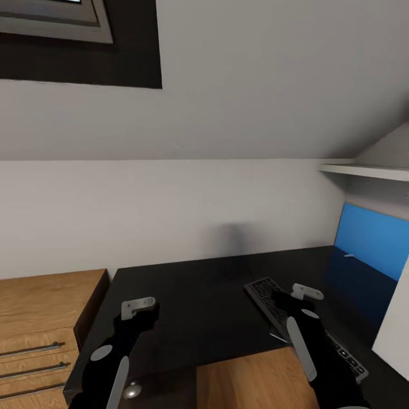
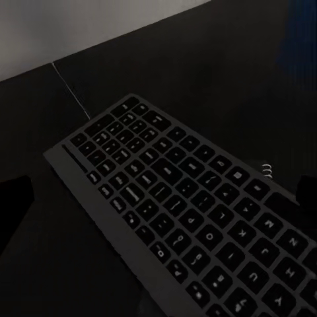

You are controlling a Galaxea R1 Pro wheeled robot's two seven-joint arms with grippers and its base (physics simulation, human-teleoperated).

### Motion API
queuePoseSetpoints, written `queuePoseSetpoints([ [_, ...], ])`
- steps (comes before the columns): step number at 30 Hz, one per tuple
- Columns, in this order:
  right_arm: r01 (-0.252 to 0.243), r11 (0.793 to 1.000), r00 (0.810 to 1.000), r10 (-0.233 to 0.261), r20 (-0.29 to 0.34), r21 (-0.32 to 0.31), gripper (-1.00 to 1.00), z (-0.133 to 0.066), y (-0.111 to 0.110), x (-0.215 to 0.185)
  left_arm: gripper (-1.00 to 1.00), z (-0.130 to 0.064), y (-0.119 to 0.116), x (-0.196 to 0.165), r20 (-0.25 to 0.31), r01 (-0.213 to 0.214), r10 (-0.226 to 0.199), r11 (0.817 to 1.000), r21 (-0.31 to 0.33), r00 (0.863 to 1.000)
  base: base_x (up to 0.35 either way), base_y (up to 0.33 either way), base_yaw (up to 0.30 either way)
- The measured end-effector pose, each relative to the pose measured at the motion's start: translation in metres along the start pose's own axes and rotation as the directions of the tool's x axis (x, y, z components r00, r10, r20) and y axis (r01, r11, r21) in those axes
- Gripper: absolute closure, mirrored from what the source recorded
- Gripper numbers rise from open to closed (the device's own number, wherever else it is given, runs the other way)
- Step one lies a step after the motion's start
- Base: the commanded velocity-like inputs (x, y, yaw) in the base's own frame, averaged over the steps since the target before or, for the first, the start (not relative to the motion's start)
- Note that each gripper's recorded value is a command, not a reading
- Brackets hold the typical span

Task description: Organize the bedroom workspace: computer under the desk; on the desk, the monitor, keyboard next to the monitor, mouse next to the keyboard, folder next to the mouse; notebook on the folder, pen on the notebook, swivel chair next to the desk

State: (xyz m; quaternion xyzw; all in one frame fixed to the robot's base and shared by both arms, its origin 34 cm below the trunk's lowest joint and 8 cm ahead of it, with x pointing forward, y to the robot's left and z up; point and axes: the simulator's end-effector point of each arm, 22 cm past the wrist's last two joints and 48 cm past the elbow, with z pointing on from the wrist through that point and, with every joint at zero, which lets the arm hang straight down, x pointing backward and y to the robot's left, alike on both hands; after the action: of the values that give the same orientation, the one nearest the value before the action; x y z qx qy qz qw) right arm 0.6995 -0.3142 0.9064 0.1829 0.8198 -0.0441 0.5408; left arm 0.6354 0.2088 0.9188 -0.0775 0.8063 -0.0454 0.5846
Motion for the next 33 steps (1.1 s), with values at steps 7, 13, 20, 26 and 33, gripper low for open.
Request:
queuePoseSetpoints([
  [7, 0.019, 1.0, 1.0, -0.019, 0.012, 0.024, -1.0, 0.004, -0.021, -0.007, -1.0, -0.003, 0.0, -0.01, 0.022, 0.002, -0.002, 1.0, 0.0, 1.0, 0.004, 0.0, -0.041],
  [13, 0.03, 0.999, 1.0, -0.03, -0.004, 0.043, -1.0, 0.01, -0.036, -0.001, -1.0, -0.004, 0.001, -0.014, 0.031, 0.004, -0.004, 1.0, 0.0, 1.0, 0.001, 0.0, -0.005],
  [20, 0.026, 0.994, 0.997, -0.018, -0.073, 0.103, -1.0, 0.026, -0.085, 0.023, -1.0, -0.004, 0.001, -0.015, 0.033, 0.004, -0.004, 1.0, 0.0, 0.999, 0.0, 0.0, 0.0],
  [26, 0.031, 0.995, 0.995, -0.022, -0.092, 0.099, -1.0, 0.036, -0.106, 0.035, -1.0, -0.004, 0.0, -0.015, 0.032, 0.004, -0.004, 1.0, 0.0, 0.999, 0.0, 0.0, 0.0],
  [33, 0.019, 0.993, 0.994, -0.006, -0.111, 0.116, -1.0, 0.046, -0.126, 0.04, -1.0, -0.004, -0.001, -0.015, 0.032, 0.002, -0.002, 1.0, 0.002, 0.999, 0.0, 0.0, 0.0],
])
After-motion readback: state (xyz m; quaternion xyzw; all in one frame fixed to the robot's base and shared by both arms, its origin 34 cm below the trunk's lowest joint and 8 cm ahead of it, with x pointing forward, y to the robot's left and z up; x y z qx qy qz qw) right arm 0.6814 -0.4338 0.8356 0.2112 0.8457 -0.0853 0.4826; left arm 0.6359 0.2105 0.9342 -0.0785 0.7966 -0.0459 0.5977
